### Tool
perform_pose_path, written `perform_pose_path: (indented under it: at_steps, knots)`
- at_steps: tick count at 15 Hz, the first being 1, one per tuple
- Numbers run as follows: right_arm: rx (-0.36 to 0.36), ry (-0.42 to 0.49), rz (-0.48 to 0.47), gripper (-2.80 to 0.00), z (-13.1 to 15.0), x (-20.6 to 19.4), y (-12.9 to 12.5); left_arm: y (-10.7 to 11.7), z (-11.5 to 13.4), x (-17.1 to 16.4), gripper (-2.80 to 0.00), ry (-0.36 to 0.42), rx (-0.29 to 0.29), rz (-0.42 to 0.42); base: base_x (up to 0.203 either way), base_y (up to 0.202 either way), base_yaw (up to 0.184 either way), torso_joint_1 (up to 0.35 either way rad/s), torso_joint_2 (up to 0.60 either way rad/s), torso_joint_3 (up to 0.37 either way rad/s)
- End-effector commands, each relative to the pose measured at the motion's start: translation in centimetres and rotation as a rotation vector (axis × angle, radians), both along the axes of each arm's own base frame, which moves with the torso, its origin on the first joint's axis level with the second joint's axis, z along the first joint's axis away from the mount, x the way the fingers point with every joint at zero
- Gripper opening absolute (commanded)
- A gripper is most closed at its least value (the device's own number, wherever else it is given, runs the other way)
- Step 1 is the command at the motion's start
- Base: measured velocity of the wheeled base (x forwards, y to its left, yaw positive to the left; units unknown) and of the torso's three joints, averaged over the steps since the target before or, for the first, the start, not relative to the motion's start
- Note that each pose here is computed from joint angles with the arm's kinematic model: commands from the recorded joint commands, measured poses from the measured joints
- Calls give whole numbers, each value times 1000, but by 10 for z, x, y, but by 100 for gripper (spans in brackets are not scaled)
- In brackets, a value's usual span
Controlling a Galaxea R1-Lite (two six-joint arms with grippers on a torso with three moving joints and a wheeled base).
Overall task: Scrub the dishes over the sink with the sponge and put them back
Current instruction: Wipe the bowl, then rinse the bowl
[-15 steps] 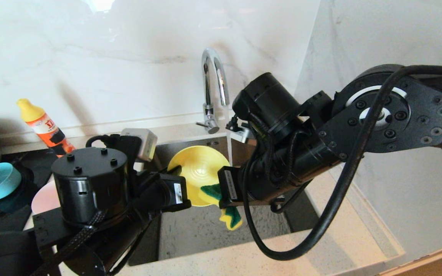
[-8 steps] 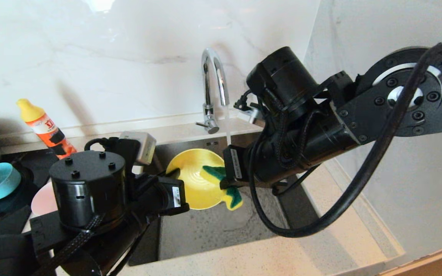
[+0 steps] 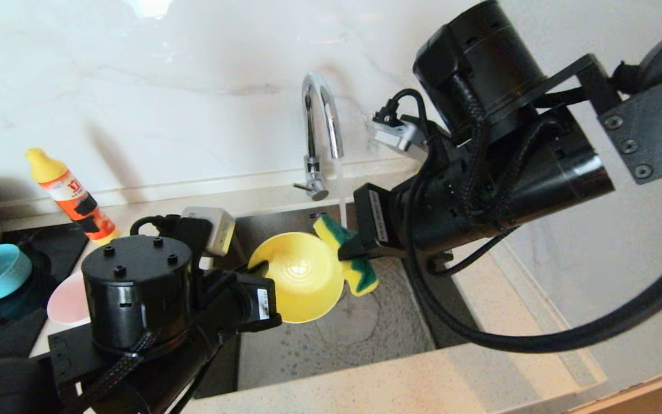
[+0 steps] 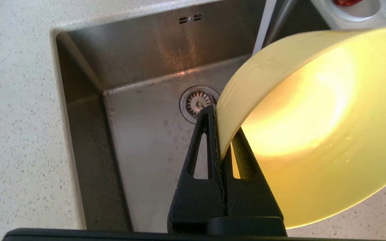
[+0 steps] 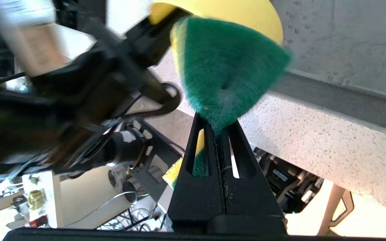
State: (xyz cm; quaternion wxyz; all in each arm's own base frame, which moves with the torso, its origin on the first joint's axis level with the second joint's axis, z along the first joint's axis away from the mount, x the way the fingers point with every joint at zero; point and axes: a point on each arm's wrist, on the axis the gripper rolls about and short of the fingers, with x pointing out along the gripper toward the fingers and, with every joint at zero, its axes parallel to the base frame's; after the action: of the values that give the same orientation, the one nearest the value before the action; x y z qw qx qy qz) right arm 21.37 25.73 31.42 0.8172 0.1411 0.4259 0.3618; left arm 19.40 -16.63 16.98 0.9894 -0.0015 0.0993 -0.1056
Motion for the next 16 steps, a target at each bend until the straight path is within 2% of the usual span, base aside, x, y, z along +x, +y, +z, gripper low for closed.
perform_pose_path:
  at_steps: [1, 3, 5, 7, 9, 13, 16]
  knots:
    - [33, -22, 1, -280, 16, -12, -14, -1, -7, 3, -280, 23, -3, 13, 0, 0, 0, 0, 0, 0]
    - [46, -33, 1, -280, 25, -21, -25, -3, -17, 7, -280, 74, 5, 27, 0, 0, 0, 0, 0, 0]
    - [54, -43, -8, -280, 32, -27, -37, 1, -23, 12, -280, 134, -11, 60, 0, 0, 0, 0, 0, 0]
    - [53, -46, -24, -280, 33, -30, -48, 6, -31, 18, -280, 246, 4, 77, 0, 0, 0, 0, 0, 0]
    - [60, -54, -49, -280, 36, -29, -57, 7, -34, 25, -280, 389, -32, 89, 0, 0, 0, 0, 0, 0]
    - [66, -63, -65, -280, 38, -29, -65, -7, -17, 52, -280, 586, -213, 96, 0, 0, 0, 0, 0, 0]
    - [40, -63, -59, -280, 33, -26, -68, -23, -24, 80, -280, 644, -309, 144, 0, 0, 0, 0, 0, 0]
